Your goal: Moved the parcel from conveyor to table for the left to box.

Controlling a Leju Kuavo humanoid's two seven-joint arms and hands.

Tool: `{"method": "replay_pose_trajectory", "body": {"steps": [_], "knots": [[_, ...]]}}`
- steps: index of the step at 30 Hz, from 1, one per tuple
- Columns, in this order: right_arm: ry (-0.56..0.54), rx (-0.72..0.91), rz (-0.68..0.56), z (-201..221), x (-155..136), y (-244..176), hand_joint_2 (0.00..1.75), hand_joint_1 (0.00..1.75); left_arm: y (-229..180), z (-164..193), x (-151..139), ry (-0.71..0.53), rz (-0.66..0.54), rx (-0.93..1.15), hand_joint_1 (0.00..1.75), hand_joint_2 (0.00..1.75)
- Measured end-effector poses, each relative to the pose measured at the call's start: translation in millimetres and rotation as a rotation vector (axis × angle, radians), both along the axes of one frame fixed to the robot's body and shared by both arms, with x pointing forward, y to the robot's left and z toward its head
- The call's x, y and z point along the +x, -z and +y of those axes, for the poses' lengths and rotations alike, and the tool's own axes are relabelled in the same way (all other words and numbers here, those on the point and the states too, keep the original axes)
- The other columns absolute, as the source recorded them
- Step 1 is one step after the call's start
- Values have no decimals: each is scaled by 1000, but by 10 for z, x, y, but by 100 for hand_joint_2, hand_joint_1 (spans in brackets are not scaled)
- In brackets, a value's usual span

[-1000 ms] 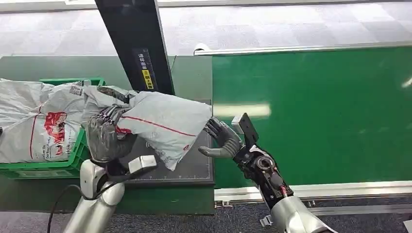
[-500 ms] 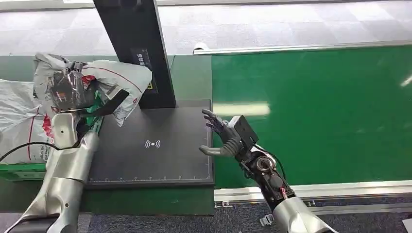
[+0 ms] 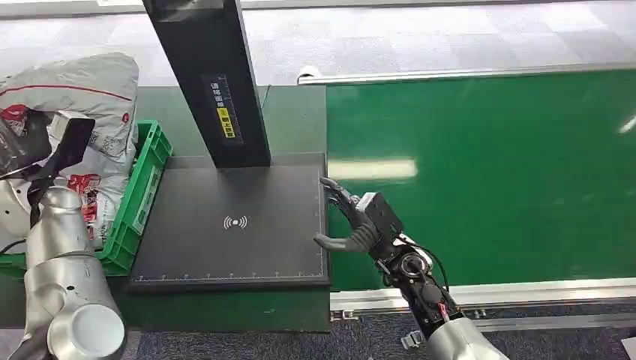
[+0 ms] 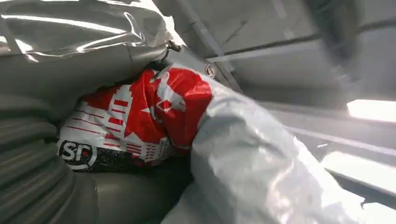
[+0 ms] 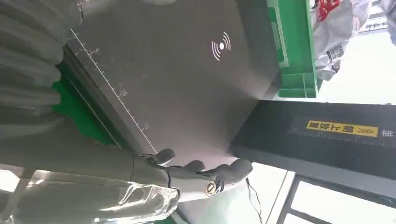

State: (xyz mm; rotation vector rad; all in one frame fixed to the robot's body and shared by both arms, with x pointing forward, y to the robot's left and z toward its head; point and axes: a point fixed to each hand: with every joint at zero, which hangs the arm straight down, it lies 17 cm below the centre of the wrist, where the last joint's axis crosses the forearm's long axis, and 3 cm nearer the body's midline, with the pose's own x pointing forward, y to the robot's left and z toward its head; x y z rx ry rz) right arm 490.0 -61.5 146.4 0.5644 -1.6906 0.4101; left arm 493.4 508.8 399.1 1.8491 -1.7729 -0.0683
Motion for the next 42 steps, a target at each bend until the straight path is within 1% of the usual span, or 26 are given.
{"method": "replay_pose_trajectory", "body": {"steps": [4,8,11,13,17,18,23,24,28,31,35,42], "knots": [[-5,-13,-7,-5,-44,12,175,0,228,120,143,-69,108,-71,175,175],[-16,-22,-15,-3,-69,-1,175,0,592,122,458,-154,299,-154,175,175],[-15,-28,-17,-20,-77,1,175,0,877,-15,744,-145,446,-186,175,175],[-16,-31,-19,-35,-75,3,175,0,1130,-129,906,-139,573,-195,175,175],[-26,-49,-22,-30,-97,32,175,0,1537,-258,1053,-166,795,-174,175,175],[-27,-49,-22,-28,-98,33,175,0,1563,-279,1069,-173,816,-158,175,175],[-31,-58,-26,-13,-108,31,175,0,1559,-280,1088,-195,831,-84,175,175],[-31,-59,-25,-10,-111,36,175,0,1531,-278,1085,-197,816,-75,175,175],[-29,-57,-21,-14,-123,36,175,0,1213,-248,1007,-173,627,-40,175,175],[-25,-53,-19,-29,-134,33,175,0,1077,-104,942,-168,561,-37,175,175],[-19,-47,-22,-46,-139,17,175,0,1042,46,893,-181,548,-42,175,175],[-19,-46,-24,-47,-148,11,175,0,1037,105,871,-190,546,-50,175,175]]}}
